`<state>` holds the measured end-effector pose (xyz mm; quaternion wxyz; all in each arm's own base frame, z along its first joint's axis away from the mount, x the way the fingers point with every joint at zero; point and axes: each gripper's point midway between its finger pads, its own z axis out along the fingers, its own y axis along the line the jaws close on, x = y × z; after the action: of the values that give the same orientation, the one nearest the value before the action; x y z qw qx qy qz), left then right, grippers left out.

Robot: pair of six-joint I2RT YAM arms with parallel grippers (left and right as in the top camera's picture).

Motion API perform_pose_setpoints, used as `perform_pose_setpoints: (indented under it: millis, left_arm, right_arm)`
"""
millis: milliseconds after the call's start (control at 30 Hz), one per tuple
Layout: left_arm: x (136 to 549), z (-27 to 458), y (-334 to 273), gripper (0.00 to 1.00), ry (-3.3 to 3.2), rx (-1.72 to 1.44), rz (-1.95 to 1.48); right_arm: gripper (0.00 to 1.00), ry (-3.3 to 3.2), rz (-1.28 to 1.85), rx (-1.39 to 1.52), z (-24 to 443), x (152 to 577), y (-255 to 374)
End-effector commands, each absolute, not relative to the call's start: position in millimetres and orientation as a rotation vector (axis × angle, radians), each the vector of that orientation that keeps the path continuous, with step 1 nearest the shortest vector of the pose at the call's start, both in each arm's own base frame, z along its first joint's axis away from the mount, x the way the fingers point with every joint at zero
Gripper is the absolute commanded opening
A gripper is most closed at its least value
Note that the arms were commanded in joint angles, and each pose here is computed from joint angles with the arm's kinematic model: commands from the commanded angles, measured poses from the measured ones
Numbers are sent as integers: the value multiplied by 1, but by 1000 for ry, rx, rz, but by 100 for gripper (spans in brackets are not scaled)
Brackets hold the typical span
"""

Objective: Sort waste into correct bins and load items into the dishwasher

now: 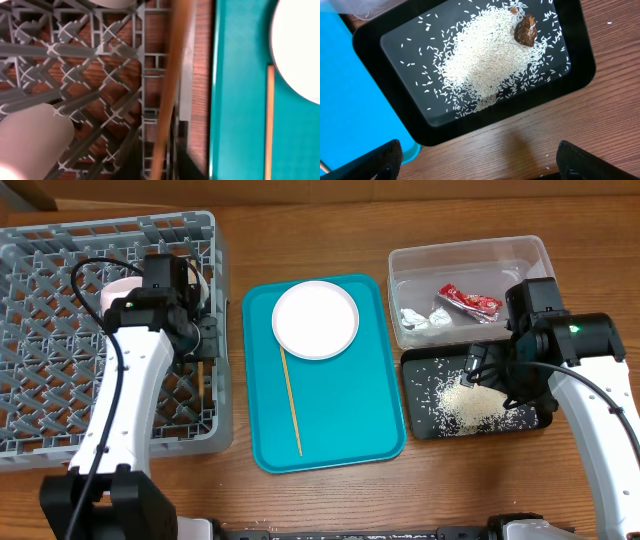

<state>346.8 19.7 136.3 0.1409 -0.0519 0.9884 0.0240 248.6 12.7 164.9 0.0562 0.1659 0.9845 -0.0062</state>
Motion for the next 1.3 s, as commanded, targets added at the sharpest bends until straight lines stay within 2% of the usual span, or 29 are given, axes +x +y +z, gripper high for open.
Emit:
perform_pose_setpoints:
  millis: [0,67,200,367,600,833,1200,1267]
  left_arm:
    - [350,135,19,50,2858,-100,65]
    - [350,135,15,57,2859,-95,35]
    - [346,135,-2,60,2872,-146,-123]
    - [329,137,-60,60,2932,-264,-460]
    - [309,116,-95,62,2999,-309,-219]
    - [283,58,-133,63,3103,-357,-133]
    - [273,-2,-133,55,3234,-392,-4]
    - [271,-8,-131,50,3249,-395,23]
  right_arm:
    - [100,2962,-26,506,170,251,11]
    - [100,2961,-26,506,170,251,11]
    - [100,2963,-26,506,170,251,11]
    - [100,2958,-24,505,170,252,11]
    - [100,2953,-22,505,170,253,11]
    - [100,2953,-22,504,170,253,11]
    - [100,2954,-23,504,170,253,11]
    - [100,2954,-23,504,170,253,11]
